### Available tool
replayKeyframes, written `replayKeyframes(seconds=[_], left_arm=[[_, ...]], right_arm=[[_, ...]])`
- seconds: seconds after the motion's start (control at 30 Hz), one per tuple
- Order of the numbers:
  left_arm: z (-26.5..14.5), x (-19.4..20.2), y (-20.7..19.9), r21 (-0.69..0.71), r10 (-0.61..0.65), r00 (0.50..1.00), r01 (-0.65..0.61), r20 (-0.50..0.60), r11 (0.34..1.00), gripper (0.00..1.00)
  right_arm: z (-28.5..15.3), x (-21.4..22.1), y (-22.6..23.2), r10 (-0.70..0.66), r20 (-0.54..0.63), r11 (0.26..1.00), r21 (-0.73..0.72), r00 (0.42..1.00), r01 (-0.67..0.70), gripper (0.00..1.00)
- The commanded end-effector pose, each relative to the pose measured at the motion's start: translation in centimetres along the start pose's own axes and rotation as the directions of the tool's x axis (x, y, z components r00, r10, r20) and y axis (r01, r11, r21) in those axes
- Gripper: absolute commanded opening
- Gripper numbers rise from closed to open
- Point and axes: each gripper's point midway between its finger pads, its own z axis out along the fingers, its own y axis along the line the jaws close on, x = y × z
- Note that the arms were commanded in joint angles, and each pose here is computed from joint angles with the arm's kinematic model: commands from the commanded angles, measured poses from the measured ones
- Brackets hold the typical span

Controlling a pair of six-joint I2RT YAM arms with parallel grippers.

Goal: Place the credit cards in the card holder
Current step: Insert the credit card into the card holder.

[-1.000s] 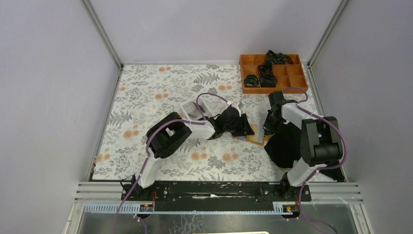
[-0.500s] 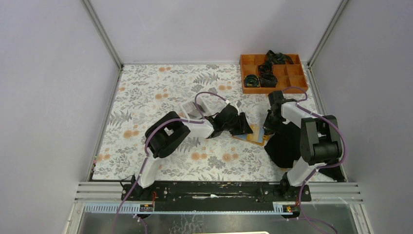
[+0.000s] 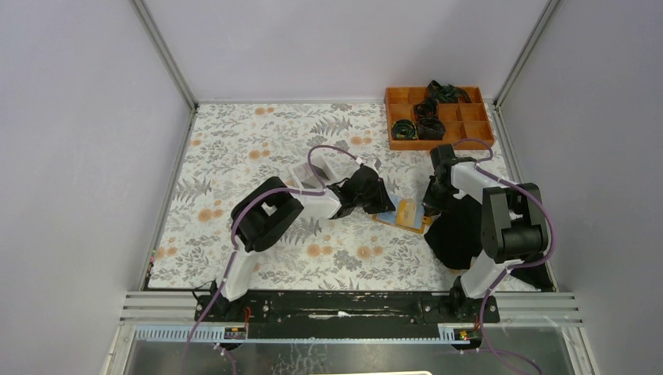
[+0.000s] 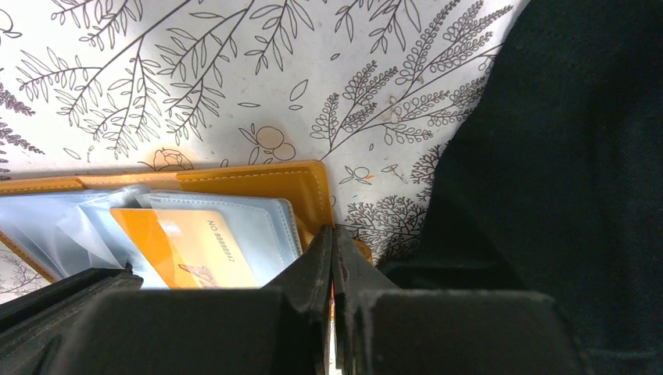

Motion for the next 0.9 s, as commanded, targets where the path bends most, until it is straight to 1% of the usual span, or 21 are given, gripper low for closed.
replayKeyframes(seconds=[0.0,0.03,0.1,0.27,0.33,0.5,0.67,0.87], left_arm=[[-0.2,0.2,4.7,-0.167,0.023,1.0,-0.025,-0.014,0.986,0.18],[-0.2,0.2,4.8,-0.169,0.022,1.0,-0.025,-0.016,0.985,0.16],[-0.1,0.3,4.8,-0.168,0.025,0.999,-0.028,-0.022,0.985,0.09],[0.0,0.5,4.8,-0.169,0.034,0.999,-0.038,-0.029,0.985,0.01],[0.1,0.5,4.6,-0.167,0.049,0.998,-0.054,-0.031,0.985,0.0],[0.4,1.0,3.7,-0.192,0.136,0.99,-0.141,-0.04,0.971,0.0],[1.1,2.1,3.4,-0.204,0.179,0.981,-0.19,-0.072,0.96,0.0],[1.2,2.9,2.1,-0.195,0.24,0.967,-0.253,-0.086,0.948,0.0]], right_arm=[[2.4,0.7,0.2,0.0,-0.031,1.0,0.001,1.0,0.0,0.01],[2.4,0.7,0.2,-0.001,-0.031,1.0,0.002,1.0,0.001,0.01],[2.4,0.7,0.2,-0.002,-0.031,1.0,0.003,1.0,0.002,0.01],[2.5,0.6,0.3,-0.001,-0.03,1.0,0.0,1.0,0.001,0.01],[2.5,0.6,0.2,-0.002,-0.03,1.0,0.001,1.0,0.003,0.01],[2.6,0.6,0.2,-0.002,-0.031,1.0,0.002,1.0,0.002,0.01],[2.5,0.6,0.3,-0.003,-0.033,1.0,-0.001,0.999,0.003,0.01],[2.6,0.7,0.3,-0.005,-0.034,1.0,-0.001,0.999,0.005,0.01]])
